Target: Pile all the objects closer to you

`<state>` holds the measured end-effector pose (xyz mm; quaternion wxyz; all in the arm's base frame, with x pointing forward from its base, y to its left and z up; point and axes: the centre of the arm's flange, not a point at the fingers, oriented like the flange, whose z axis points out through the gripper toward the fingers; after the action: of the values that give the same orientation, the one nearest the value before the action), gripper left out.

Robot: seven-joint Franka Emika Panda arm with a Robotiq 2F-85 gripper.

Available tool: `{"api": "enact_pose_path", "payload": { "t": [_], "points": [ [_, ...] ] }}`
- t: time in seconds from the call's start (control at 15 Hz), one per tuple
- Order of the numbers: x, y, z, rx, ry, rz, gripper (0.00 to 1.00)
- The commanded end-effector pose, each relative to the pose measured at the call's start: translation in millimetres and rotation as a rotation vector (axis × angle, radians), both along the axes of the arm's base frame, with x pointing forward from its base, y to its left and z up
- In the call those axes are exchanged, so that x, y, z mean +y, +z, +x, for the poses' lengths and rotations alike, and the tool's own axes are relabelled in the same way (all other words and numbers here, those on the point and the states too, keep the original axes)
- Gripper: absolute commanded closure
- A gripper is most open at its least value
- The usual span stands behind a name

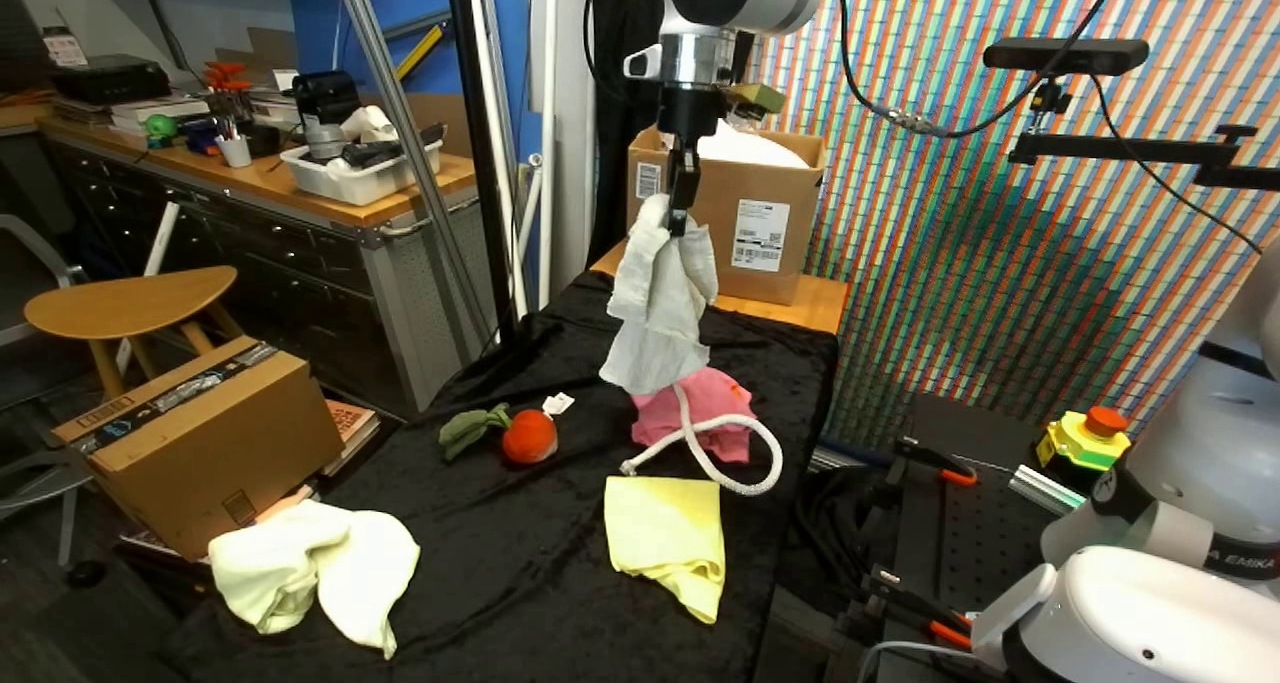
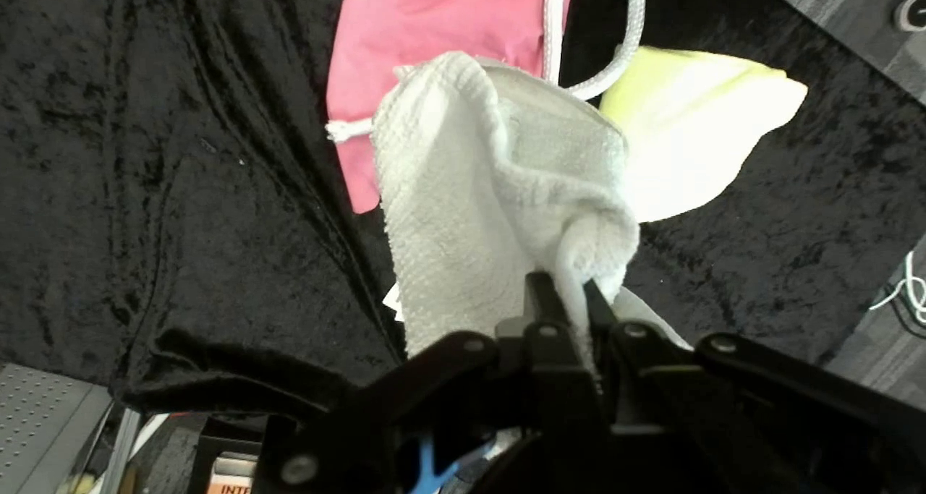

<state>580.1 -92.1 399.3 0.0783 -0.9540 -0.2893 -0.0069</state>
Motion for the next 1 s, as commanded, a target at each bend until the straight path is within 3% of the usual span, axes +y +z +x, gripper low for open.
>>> {"api": "enact_pose_path", "payload": {
  "t": [0.0,0.13,0.2,0.27,0.4,0.8,0.93],
  "points": [
    [17,-15,1,-0.007,-0.021,-0.026,0.93],
    [19,-21,4,-0.003,-0.029,-0.013,0.92],
    [19,-23,4,-0.003,-0.035,-0.016,0.66],
    [20,-25,5,0.002,-0.043,-0.016,0.64],
    [19,-29,5,0.008,-0.061,-0.026,0.52],
    [14,-33,7,0.019,-0.102,-0.027,0.05],
    [18,-32,10,0.012,-0.093,-0.032,0.00]
  ]
}}
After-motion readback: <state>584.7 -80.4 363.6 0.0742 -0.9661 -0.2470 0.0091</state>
